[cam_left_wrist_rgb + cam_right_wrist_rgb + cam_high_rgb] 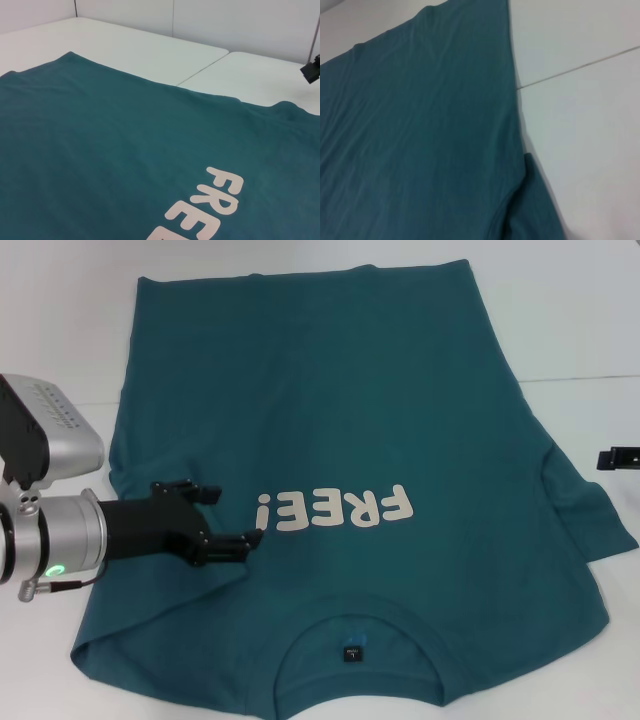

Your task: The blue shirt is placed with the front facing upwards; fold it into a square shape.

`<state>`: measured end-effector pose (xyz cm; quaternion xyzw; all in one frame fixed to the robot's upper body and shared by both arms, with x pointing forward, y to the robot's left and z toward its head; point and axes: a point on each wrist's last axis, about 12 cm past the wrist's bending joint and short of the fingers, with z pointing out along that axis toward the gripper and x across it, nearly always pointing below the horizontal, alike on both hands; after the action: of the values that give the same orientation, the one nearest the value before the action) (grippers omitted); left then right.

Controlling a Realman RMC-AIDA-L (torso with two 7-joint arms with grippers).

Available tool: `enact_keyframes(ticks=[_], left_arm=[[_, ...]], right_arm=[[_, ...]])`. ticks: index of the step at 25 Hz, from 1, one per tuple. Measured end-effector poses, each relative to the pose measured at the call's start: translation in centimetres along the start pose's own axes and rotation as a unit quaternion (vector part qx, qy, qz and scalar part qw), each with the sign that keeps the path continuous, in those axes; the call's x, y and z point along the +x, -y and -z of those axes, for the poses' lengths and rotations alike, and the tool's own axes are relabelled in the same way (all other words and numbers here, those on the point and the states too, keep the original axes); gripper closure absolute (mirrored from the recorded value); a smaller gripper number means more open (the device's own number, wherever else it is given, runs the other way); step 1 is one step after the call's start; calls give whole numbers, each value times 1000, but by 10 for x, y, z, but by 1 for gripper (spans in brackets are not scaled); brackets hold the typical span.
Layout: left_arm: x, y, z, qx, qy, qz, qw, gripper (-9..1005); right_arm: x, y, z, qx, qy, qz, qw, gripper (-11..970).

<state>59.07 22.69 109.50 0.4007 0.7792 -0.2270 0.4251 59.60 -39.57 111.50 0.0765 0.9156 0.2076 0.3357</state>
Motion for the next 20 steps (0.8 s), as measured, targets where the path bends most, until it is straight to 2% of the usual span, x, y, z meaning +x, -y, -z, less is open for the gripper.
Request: enact_keyframes(ticks=[9, 20], left_arm=[[3, 0, 1, -1, -2, 3, 1000, 111], [4, 1, 1, -1, -2, 4, 1000, 111]], right_arm=[[3, -8, -22, 0, -6, 8, 1000, 60], [6, -9, -33, 10, -7, 4, 1000, 59]])
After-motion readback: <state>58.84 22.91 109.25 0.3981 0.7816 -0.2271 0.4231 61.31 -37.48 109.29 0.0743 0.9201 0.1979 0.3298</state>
